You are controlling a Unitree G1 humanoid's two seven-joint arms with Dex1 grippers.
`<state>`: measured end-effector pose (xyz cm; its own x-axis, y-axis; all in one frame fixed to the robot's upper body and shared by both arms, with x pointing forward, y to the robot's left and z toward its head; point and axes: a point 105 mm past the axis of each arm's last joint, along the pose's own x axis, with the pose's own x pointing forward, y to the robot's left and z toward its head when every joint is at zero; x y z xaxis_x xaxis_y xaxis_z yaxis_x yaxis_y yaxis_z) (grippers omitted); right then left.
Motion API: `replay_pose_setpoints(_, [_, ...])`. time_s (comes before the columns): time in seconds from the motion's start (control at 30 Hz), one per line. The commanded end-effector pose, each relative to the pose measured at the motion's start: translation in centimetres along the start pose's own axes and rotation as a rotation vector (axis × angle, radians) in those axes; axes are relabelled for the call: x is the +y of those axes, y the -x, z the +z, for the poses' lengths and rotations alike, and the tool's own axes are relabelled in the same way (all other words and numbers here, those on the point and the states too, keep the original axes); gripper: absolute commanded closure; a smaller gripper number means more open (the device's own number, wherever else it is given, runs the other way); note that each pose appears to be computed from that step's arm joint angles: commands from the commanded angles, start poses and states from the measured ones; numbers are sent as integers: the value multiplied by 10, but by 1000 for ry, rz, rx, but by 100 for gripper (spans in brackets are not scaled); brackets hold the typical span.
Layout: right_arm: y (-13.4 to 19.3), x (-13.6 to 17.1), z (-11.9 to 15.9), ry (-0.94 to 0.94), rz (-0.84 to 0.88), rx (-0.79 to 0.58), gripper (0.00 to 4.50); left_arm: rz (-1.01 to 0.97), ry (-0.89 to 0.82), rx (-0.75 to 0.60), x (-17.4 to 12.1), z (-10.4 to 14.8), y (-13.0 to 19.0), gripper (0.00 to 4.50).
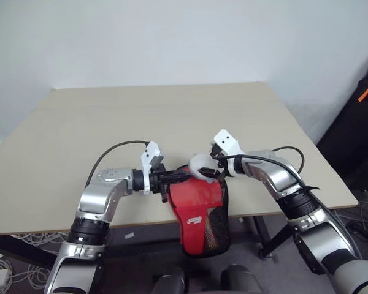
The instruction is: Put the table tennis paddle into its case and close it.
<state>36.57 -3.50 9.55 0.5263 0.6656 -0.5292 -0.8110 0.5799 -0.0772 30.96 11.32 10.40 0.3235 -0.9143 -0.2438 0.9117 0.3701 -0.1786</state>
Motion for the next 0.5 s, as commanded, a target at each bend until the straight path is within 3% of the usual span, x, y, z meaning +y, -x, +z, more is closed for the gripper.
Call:
replay_pose_setpoints(0.03, [1,-5,13,48,-23,-23,62,14,-61,-17,-1,10,6,450])
replay_pose_setpoints(0.37, [-4,-4,18,52,-18,-33,412,14,-72,6,-6,-9,-1,450])
replay_pose_setpoints(0.43, [-3,-8,22,54,-25,-40,449,19,-75,-3,-6,-10,-7,450])
replay_pose_setpoints(0.5, [-3,-12,26,60,-34,-47,449,32,-80,-11,-4,-10,-12,450])
